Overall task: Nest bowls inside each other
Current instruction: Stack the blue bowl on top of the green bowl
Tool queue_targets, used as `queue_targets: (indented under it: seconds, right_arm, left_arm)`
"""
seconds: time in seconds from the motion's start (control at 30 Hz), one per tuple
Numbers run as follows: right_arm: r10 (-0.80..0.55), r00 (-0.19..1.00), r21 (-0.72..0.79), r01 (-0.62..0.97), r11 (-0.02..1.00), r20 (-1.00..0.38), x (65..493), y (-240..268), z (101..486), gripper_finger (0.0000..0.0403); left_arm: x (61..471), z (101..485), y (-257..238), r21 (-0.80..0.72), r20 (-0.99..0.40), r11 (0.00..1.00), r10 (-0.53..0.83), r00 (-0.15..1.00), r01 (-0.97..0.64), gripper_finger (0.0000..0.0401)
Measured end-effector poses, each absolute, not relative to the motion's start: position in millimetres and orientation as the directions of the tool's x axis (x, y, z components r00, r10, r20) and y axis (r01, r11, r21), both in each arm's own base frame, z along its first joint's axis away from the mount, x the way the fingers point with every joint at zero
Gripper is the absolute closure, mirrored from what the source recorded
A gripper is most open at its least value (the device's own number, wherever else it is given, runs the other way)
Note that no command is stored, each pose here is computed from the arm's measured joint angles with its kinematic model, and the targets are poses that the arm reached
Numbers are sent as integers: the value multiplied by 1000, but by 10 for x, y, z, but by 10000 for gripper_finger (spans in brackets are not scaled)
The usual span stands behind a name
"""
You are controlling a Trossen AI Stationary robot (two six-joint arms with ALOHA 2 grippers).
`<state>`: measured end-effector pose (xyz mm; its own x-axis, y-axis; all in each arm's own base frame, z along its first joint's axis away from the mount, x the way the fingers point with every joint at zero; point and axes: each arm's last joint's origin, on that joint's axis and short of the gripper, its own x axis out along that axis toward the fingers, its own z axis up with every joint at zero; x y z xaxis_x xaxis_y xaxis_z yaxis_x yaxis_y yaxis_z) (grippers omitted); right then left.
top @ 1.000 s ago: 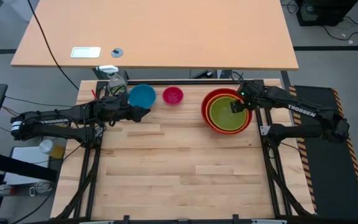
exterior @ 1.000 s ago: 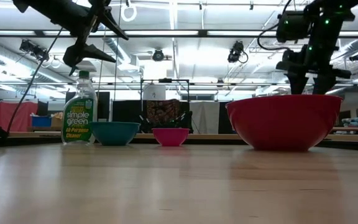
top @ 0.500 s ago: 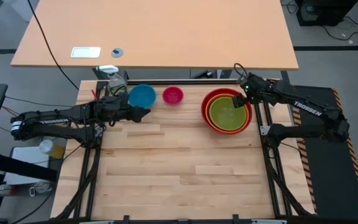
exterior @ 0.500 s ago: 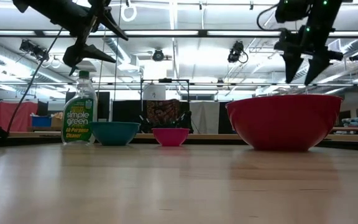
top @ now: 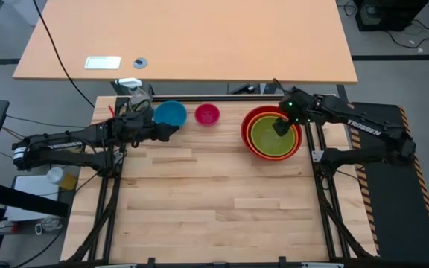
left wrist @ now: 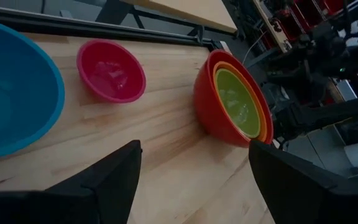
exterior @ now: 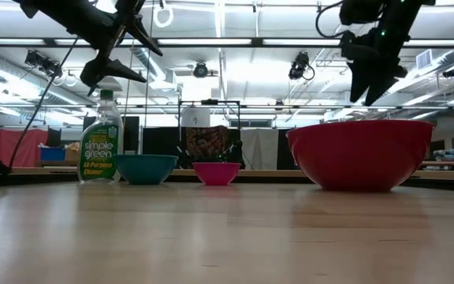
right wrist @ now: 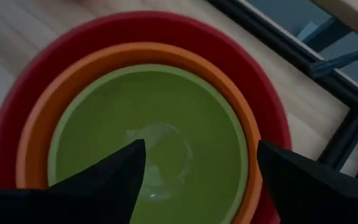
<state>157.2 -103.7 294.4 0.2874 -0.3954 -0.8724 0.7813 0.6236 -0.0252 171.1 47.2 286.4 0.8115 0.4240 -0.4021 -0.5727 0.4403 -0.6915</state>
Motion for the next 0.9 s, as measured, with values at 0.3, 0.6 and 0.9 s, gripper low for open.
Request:
queue_targets:
  seconds: [0.3,0.6,0.9]
  right_arm:
    - [-377,395,26,719,695,-838,1714,-1048,2972,90]
    - [-315,565,150,629,763,-763,1870,-1067,3226,110]
    - [-278,646,121,501,857,-711,2149,-1105,3455,137]
  left_arm:
    - [1703,2864,499,-688,-401,429,447,799,-585,101]
    - [1871,2854,450,-573,-373,630,369,851,-524,101]
    - [2096,2626,472,-487,-479,672,329,814,-558,110]
